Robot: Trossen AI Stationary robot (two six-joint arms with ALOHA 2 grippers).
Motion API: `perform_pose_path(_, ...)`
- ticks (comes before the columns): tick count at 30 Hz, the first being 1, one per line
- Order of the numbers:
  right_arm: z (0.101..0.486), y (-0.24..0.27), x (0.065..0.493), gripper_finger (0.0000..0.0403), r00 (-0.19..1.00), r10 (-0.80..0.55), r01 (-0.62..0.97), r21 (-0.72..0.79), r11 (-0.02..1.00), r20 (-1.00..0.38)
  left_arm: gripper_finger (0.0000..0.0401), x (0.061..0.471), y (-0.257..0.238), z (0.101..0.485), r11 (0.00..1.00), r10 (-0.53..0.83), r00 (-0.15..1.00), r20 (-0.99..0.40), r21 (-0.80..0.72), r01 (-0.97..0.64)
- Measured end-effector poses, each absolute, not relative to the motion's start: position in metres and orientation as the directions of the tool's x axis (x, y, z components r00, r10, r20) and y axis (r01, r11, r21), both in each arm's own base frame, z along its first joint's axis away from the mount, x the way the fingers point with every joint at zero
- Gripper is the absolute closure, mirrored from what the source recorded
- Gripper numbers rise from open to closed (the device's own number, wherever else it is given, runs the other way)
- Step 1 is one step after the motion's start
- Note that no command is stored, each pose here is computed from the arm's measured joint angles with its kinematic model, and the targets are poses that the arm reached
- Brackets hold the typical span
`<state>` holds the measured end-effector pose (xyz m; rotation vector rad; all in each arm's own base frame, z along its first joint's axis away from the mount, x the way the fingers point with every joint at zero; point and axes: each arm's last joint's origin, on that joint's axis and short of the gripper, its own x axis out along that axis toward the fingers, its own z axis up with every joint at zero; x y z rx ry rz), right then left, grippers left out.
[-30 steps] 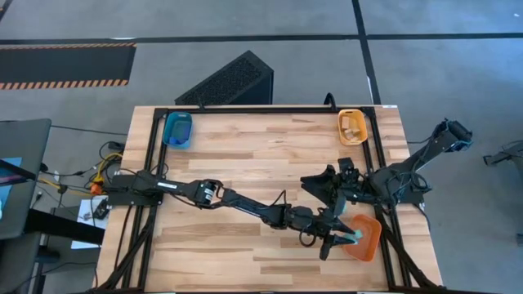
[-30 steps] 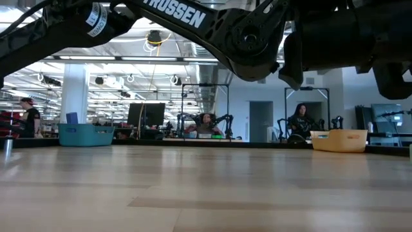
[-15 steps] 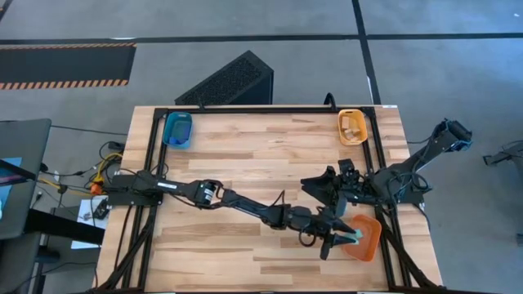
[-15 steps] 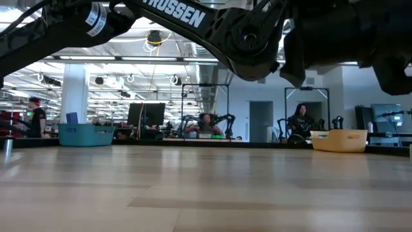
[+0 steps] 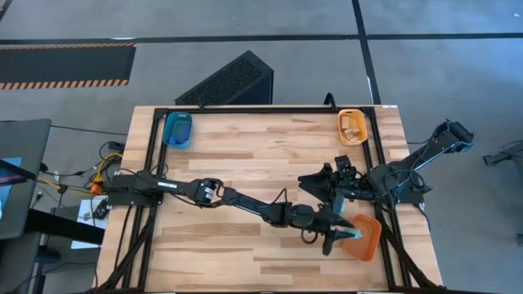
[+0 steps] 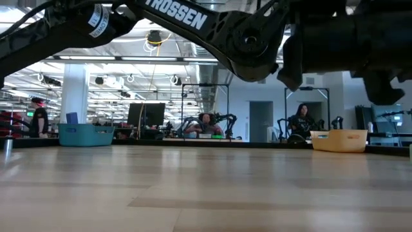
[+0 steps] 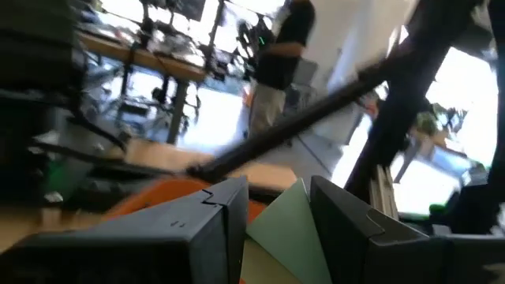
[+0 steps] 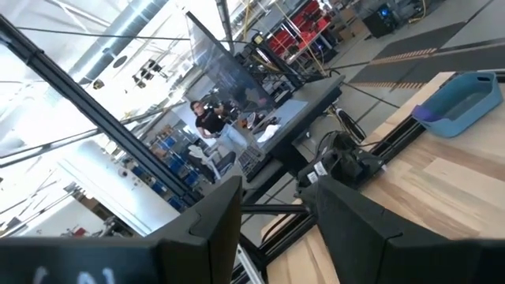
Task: Sort & place blocks by color
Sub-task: Put the top light blue block into the orange bin
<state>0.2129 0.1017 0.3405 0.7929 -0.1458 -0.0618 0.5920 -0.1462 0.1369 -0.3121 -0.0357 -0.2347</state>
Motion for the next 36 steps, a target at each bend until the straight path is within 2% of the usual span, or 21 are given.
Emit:
perform_pose_path(8,0.340,0.101,0.213,0.0217,0.988,-0.109,0.001,0.715,0.700,0.106,0.0299,0.591,-0.152,0.103,0.917,-0.256,0.966,0.044,-0.307,0.257)
perform_pose_path(24,0.340,0.099,0.215,0.0217,0.989,-0.102,-0.004,0.713,0.702,0.106,0.0299,0.593,-0.141,0.115,0.912,-0.147,0.975,0.169,-0.358,0.200)
perform_pose_path(36,0.340,0.094,0.218,0.0217,0.991,-0.073,-0.031,0.724,0.689,0.112,0.0299,0.592,-0.143,0.116,0.899,-0.241,0.955,0.173,-0.331,0.287)
